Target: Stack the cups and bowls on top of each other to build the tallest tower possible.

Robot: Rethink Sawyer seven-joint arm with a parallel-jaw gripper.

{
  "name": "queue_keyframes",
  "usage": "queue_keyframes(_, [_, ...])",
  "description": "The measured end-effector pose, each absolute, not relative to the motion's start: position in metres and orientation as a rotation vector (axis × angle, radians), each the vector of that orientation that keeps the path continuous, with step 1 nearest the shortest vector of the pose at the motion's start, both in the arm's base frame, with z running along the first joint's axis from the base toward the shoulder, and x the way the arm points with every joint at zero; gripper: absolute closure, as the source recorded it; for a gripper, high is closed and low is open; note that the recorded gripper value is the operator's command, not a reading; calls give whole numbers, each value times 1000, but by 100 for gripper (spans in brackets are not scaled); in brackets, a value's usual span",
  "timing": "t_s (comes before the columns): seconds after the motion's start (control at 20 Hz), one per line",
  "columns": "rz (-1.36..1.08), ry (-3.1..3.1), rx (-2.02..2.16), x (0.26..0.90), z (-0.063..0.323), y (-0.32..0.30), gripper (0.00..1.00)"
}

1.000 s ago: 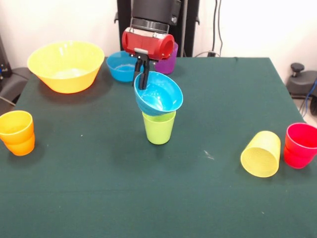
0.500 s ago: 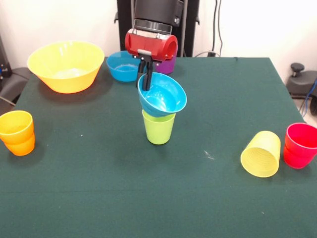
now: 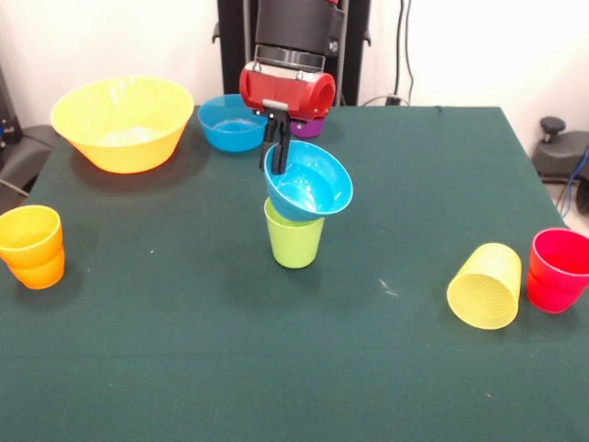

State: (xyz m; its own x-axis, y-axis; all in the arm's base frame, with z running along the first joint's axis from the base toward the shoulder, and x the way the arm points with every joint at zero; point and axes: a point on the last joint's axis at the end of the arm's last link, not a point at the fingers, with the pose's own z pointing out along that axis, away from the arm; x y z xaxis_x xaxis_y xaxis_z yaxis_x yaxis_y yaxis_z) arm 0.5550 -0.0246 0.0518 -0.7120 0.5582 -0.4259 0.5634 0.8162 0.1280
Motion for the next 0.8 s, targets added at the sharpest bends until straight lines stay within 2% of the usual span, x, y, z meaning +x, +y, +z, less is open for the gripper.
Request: queue_keyframes(0.8, [-8,2569,830,548,36,-19,100])
